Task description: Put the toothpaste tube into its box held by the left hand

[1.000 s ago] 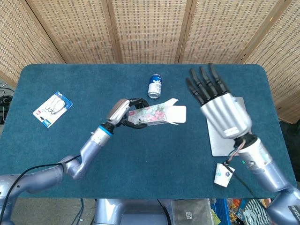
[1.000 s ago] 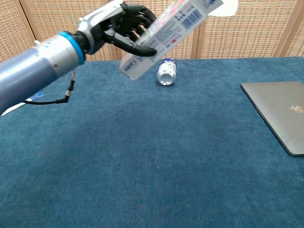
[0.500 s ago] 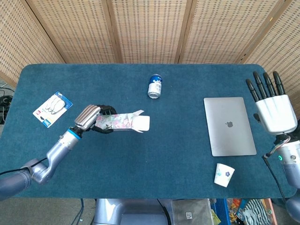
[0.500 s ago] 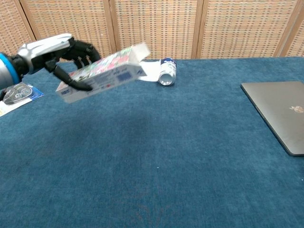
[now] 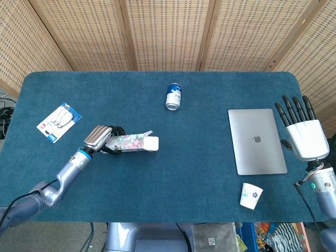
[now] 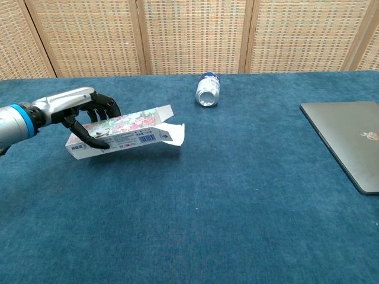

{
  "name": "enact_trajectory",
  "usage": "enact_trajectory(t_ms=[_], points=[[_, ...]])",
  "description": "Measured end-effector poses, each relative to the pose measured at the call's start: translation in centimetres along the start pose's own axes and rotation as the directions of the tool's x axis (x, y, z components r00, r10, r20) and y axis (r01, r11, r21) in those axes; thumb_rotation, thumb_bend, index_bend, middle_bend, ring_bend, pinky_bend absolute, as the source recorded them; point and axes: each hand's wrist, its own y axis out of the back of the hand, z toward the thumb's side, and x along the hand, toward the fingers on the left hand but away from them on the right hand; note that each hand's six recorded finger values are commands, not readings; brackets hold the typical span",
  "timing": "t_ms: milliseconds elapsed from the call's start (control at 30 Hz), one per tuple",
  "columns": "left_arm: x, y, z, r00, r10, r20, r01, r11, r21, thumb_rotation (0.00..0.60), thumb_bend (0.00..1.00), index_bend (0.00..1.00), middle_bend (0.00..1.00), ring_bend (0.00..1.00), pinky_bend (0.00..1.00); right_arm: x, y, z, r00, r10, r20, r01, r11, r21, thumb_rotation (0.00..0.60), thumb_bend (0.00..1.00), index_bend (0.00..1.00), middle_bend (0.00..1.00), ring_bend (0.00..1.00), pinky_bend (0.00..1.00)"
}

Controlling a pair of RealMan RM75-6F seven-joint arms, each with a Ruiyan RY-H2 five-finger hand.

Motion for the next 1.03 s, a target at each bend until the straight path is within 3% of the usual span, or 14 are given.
enact_trajectory(t_ms=[67,100,133,200,333,533,767,867,967,1033], points=[[0.2,-0.6,0.0,1.000,-0.015,-0.008,0.015,1.000,0.008,0.600,0.26,0.35,0.17,0.12,0.23,0.2,0.0,-0.2,1.000,0.000,0.004,0.000,1.000,-0.008,0.600,0.00,0.00,0.00,0.00,0.00],[0.3,-0.9,0.1,1.000,-0.025,-0.011,0.025,1.000,0.011,0.600,0.26,0.21,0.07,0.04,0.16,0.3,0.0,-0.3,1.000,0.000,0.007,0.001,1.000,-0.013,0.600,0.00,0.00,0.00,0.00,0.00],[0.4,-1.0,0.1,0.999,-0.031,-0.012,0.031,0.999,0.011,0.600,0.26,0.10,0.01,0.00,0.10,0.4,0.0,-0.4,1.000,-0.001,0.011,0.001,1.000,-0.020,0.600,0.00,0.00,0.00,0.00,0.00],[0.4,-1.1,0.4,0.999,-0.038,-0.006,0.038,0.999,-0.005,0.600,0.26,0.01,0.00,0.00,0.06,0.6,-0.1,-0.6,1.000,-0.002,0.019,0.003,1.000,-0.031,0.600,0.00,0.00,0.00,0.00,0.00],[-0.1,-0.5,1.3,0.999,-0.028,0.020,0.029,0.999,-0.040,0.600,0.26,0.00,0.00,0.00,0.00,1.3,-0.2,-1.0,0.999,-0.002,0.035,0.005,0.997,-0.074,0.600,0.00,0.00,0.00,0.00,0.00],[-2.3,2.1,2.2,0.998,0.038,0.054,-0.035,0.998,-0.059,0.600,0.24,0.00,0.00,0.00,0.00,3.3,-0.6,-1.2,0.999,-0.001,0.049,0.009,0.986,-0.168,0.600,0.00,0.00,0.00,0.00,0.00],[-7.7,5.4,1.9,0.984,0.179,-0.009,-0.178,0.983,0.050,0.600,0.20,0.00,0.00,0.00,0.00,7.6,-1.8,-0.1,0.998,0.041,0.042,-0.027,0.956,-0.293,0.600,0.00,0.00,0.00,0.00,0.00],[-11.4,6.7,1.4,0.963,0.255,-0.092,-0.244,0.963,0.118,0.600,0.19,0.00,0.00,0.00,0.00,9.5,-2.2,0.6,0.997,0.056,0.050,-0.035,0.939,-0.343,0.600,0.00,0.00,0.00,0.00,0.00],[-15.7,7.8,0.7,0.926,0.313,-0.208,-0.285,0.946,0.157,0.600,0.19,0.00,0.00,0.00,0.00,10.8,-2.2,1.1,0.997,0.055,0.063,-0.027,0.926,-0.376,0.600,0.00,0.00,0.00,0.00,0.00],[-19.0,8.7,-0.4,0.891,0.344,-0.296,-0.305,0.937,0.170,0.600,0.19,0.00,0.00,0.00,0.00,11.7,-2.1,1.3,0.996,0.053,0.075,-0.019,0.917,-0.399,0.600,0.00,0.00,0.00,0.00,0.00]])
